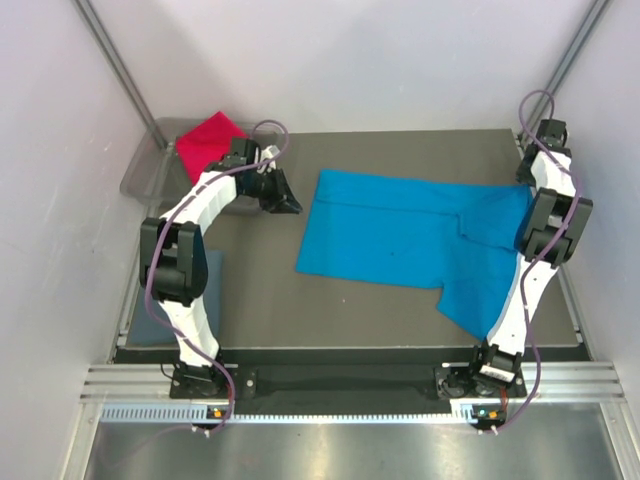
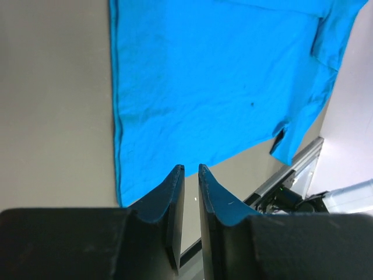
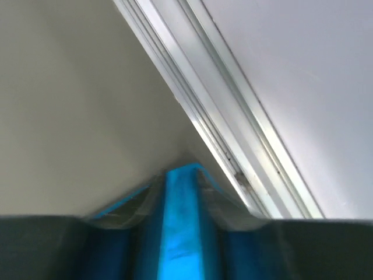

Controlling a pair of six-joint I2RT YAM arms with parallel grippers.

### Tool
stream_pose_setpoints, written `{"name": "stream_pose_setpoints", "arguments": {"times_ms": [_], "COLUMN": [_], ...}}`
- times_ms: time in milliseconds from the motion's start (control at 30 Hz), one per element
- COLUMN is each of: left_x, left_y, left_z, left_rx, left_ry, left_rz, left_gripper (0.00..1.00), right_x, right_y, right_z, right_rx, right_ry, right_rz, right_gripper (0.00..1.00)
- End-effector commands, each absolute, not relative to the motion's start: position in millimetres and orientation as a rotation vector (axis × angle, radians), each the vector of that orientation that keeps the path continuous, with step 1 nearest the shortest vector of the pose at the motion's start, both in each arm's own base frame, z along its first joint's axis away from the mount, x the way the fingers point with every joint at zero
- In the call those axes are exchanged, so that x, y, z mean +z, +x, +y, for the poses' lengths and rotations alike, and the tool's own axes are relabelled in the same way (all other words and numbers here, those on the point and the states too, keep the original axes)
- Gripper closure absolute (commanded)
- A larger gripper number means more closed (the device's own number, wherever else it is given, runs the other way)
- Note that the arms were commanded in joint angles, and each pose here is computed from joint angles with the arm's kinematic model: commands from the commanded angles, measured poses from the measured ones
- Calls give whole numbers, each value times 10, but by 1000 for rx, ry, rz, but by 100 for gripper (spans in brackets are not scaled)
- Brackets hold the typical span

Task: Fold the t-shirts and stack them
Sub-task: Fold the tshirt

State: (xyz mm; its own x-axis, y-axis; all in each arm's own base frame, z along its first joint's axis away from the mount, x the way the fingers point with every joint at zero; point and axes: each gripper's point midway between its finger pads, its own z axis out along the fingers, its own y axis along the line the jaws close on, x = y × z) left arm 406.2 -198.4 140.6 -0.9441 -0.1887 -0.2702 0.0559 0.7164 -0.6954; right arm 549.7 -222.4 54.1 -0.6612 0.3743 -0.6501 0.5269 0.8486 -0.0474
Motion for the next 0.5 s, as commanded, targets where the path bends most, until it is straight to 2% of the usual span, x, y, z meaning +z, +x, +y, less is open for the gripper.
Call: {"name": "stream_pose_setpoints", "arguments": {"times_ms": [0,33,67,233,400,467], "left_x": [1573,1583,1562,1558,1480,1433], "left_y": [4108,4116,4097,4045,3824,3721], "left_z": [-1903,-1862,-1824,-1647,-1608,-1486], "left_rx": [-997,-957,-925,-768,-739,-636], "left_ry": [-82,-74,-68,22,38,-18], "left_rz": [2577,2572,2585,2605,2625,2657], "left_gripper": [80,80,80,78,78,80], "right_x": [834,877,933,1547,1985,1850], "right_y": [5661,5660,5655,5541,5155,4928], "right_z": [-2195,-2181,-2165,-2205,-2137,-2087], "right_rx": [-282,-278,-274,-343,-432,-459], "right_ry": [686,687,688,693,695,734], "right_rz": [2287,2288,2290,2263,2254,2305], "right_gripper": [68,60,48,27,22,21]}}
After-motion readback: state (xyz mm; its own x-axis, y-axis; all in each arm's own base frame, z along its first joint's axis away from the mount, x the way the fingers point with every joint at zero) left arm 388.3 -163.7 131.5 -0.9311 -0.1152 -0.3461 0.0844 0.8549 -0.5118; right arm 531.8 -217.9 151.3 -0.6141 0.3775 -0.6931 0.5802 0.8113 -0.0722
